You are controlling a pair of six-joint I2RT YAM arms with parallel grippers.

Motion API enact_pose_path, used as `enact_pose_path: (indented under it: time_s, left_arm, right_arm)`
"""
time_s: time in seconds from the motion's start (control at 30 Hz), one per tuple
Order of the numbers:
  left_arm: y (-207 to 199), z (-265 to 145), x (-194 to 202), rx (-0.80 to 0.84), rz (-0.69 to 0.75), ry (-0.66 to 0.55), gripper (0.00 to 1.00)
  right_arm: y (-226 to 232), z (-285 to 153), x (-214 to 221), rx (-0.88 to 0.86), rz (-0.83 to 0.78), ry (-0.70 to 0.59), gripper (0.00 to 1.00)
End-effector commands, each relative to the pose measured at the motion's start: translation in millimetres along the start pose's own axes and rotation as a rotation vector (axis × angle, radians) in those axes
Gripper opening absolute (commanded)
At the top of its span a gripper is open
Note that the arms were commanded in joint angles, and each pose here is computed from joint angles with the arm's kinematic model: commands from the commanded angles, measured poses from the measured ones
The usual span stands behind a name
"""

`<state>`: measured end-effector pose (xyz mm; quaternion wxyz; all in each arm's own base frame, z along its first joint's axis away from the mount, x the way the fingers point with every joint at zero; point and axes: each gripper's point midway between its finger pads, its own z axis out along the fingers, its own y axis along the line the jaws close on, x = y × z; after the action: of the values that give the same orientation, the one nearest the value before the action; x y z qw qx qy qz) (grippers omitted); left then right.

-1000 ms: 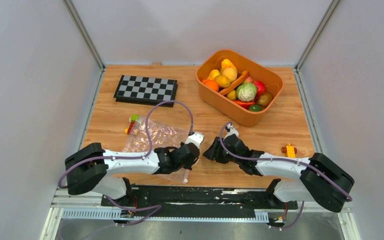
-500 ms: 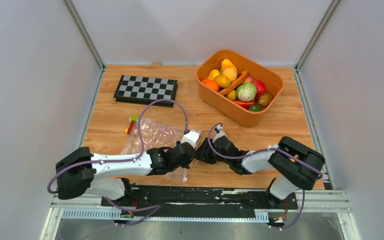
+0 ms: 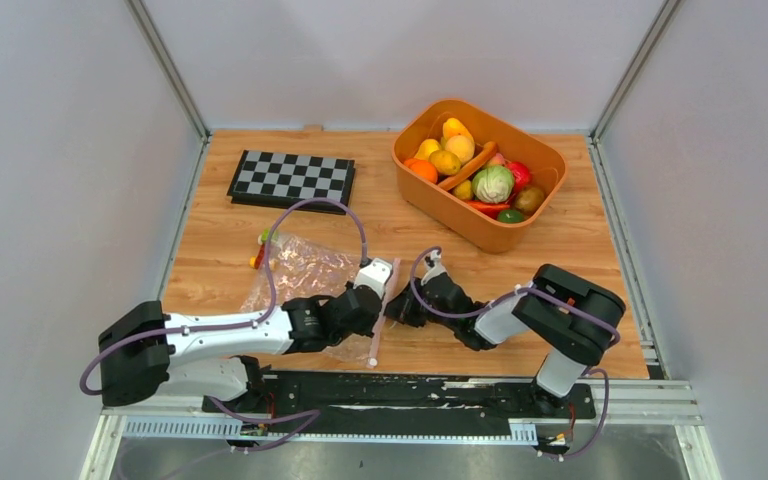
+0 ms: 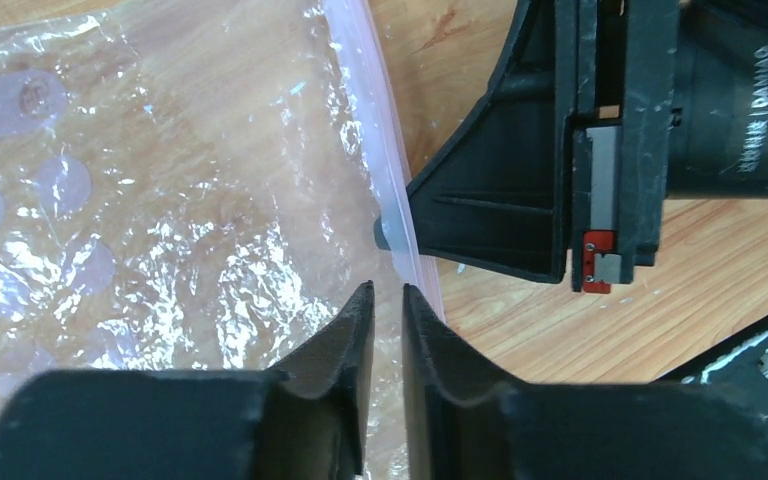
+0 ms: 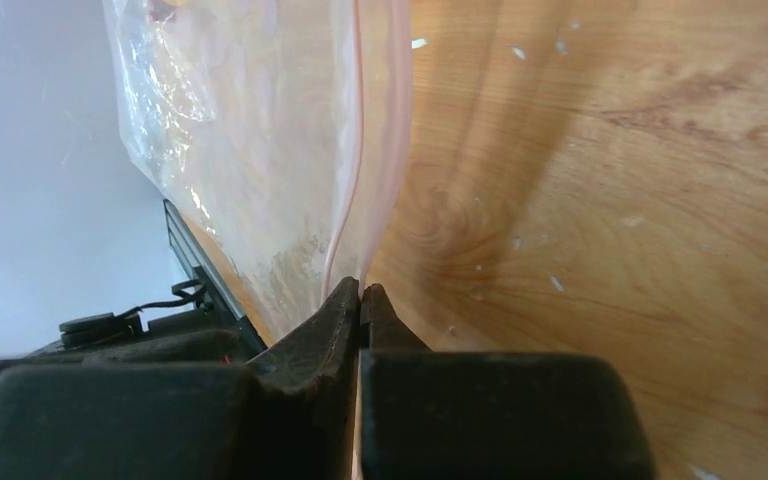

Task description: Place the food in the zip-top bag and seal the zipper

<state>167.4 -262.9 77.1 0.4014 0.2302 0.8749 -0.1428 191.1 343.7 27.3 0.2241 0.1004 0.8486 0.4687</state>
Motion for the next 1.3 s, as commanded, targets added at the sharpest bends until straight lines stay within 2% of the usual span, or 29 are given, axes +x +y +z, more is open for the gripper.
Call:
enact_pose_path:
  time_s: [0.0, 0.07, 0.2, 0.33, 0.5, 0.77, 0.97, 1.1, 1.2, 1.27]
  left_arm:
    - [-2, -1, 0, 0.01, -0.005, -0.01, 0.33]
    - [-6, -1, 1, 0.029, -0.001, -0.004, 0.49]
    - [-15, -9, -13, 0.085, -0.028, -0.045, 0.62]
    - [-17, -26, -35, 0.127, -0.06, -0.125, 0.67]
    - [3, -31, -38, 0.03, -0.037, -0.139, 0.65]
    - [-6, -28, -45, 0.059, -0.06, -0.15, 0.64]
    - [1, -29, -49, 0.016, -0.051, -0.154, 0.59]
    - [-12, -28, -56, 0.068, -0.052, -0.161, 0.59]
    - [-15, -24, -54, 0.064, -0.045, -0.144, 0.51]
    - [-9, -23, -54, 0.033, -0.057, -0.152, 0.41]
  right_arm:
    - [44, -5, -11, -0.093, -0.102, -0.026, 0.0]
    - [52, -12, -14, -0.1, -0.116, -0.039, 0.0]
    - [53, -21, -22, -0.045, -0.133, -0.061, 0.0]
    - [56, -29, -32, 0.006, -0.174, -0.093, 0.0]
    - [70, -44, -39, 0.005, -0.209, -0.116, 0.0]
    - [89, -61, -42, -0.032, -0.24, -0.112, 0.0]
    - [93, -73, -39, -0.052, -0.245, -0.108, 0.0]
    - [102, -77, -38, -0.073, -0.266, -0.088, 0.0]
    - [108, -83, -30, -0.094, -0.284, -0.041, 0.0]
    - [107, -88, -30, -0.081, -0.294, -0.039, 0.0]
